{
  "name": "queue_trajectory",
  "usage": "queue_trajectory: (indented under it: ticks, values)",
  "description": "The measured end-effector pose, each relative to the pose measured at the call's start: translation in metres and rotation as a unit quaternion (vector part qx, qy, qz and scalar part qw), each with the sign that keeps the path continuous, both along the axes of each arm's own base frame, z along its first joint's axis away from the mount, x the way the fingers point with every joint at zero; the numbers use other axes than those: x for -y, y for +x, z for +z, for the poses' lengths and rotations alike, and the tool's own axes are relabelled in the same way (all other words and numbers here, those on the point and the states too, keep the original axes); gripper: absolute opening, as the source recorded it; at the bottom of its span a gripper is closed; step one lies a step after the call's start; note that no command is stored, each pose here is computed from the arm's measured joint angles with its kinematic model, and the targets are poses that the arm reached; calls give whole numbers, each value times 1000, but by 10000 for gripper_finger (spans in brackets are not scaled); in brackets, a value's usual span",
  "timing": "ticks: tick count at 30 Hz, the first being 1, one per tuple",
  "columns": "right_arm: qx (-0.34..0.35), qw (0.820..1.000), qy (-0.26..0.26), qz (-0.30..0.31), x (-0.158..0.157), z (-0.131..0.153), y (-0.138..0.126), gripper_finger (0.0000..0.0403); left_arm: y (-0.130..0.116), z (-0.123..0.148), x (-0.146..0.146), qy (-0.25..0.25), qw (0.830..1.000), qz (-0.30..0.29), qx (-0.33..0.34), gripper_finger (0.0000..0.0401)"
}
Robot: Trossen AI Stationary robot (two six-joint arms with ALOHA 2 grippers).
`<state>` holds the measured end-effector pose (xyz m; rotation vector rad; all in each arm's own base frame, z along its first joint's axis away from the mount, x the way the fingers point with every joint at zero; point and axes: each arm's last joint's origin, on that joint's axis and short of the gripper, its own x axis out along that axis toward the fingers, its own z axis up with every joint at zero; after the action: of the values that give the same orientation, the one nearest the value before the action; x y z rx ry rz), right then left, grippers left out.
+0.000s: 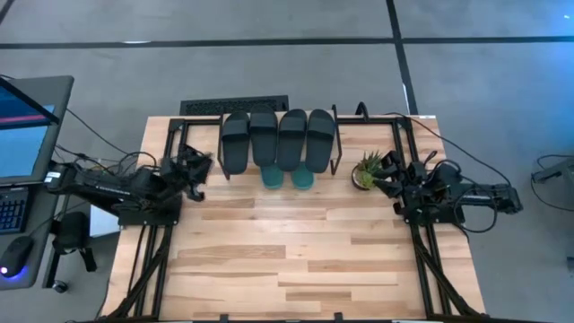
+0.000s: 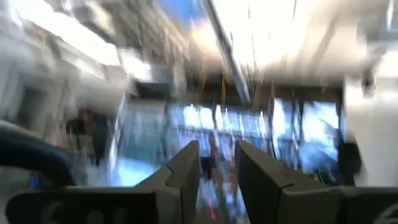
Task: Pick and place slides into the shelf
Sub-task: Return to Home Position
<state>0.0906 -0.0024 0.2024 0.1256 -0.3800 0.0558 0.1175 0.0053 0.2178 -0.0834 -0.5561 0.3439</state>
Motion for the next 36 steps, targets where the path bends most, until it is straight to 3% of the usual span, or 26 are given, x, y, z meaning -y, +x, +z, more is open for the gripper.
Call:
queue_trajectory:
  ticks: [3,12,19,36]
  values:
    - [6,1000,1,7,0,1,0,98,-10,11,0,30,998,20,52,91]
    - [7,1000,-3,11,0,1,-1,98,-10,5,3,17,1000,-17,13,91]
    - [7,1000,-7,9,0,1,-1,98,-23,11,5,46,998,-1,35,91]
    - [8,1000,-20,4,0,2,-1,98,-42,9,4,57,998,9,33,91]
